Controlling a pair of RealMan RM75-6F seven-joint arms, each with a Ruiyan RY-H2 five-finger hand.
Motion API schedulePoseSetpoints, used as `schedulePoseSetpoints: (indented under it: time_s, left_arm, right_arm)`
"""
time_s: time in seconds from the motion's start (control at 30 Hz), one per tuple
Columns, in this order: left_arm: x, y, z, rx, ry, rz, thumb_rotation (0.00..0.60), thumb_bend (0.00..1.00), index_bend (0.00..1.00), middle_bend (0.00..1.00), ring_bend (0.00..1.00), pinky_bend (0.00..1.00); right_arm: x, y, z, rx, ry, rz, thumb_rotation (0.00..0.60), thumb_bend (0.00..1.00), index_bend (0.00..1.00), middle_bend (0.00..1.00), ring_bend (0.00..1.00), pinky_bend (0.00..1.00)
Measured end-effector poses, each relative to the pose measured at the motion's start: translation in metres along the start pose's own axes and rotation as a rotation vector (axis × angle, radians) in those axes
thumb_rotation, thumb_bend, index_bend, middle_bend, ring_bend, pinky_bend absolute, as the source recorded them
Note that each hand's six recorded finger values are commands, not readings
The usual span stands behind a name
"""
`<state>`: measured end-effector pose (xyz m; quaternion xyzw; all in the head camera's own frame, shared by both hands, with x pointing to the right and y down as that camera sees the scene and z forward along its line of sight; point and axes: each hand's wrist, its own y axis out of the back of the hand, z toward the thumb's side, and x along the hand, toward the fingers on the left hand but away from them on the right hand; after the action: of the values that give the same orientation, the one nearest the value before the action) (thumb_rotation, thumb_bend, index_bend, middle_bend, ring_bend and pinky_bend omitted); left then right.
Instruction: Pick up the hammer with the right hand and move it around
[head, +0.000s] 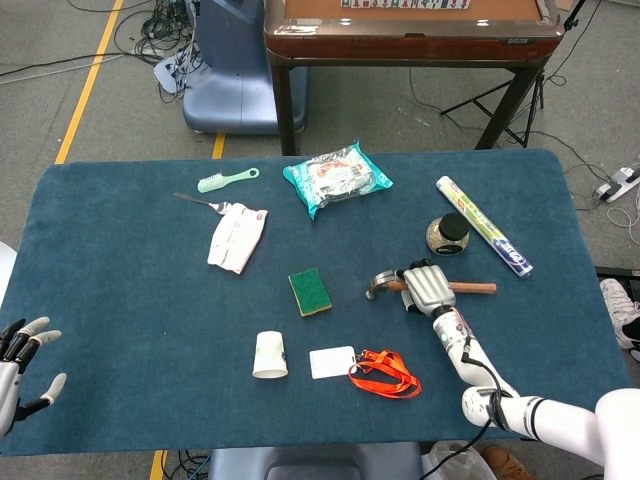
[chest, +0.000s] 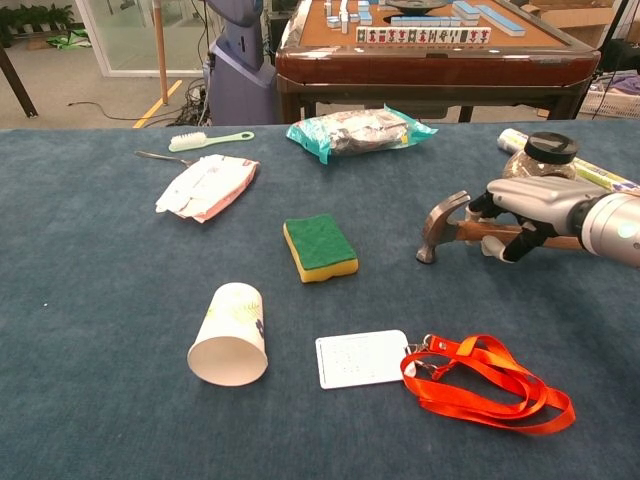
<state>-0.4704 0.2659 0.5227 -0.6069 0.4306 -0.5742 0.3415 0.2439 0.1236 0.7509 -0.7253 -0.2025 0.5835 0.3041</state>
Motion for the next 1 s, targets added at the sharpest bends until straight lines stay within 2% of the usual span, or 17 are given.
schedulePoseSetpoints:
  time_s: [0.33, 0.77, 1.0]
  left_arm:
    - [0.000, -0.001, 0.001, 0.001, -0.001, -0.002, 0.600, 0.25, 0.28, 0.17, 0.08, 0.13]
    - [0.000, 0.000, 0.001, -0.001, -0.001, 0.002, 0.600, 0.25, 0.28, 0.17, 0.08, 0.13]
    - [0.000, 0.000, 0.001, -0.003, -0.002, 0.003, 0.600, 0.25, 0.28, 0.17, 0.08, 0.13]
  right_arm:
    - [0.005, 0.005, -0.004, -0.023, 0.003, -0.031, 0.600, 0.65, 0.60, 0.61, 0.33, 0.18]
    - [0.018, 0.025, -0.002, -0.048, 0.046, -0.143, 0.600, 0.65, 0.74, 0.75, 0.50, 0.18]
    - [0.026, 0.033, -0.003, -0.049, 0.067, -0.174, 0.600, 0.65, 0.80, 0.80, 0.57, 0.18]
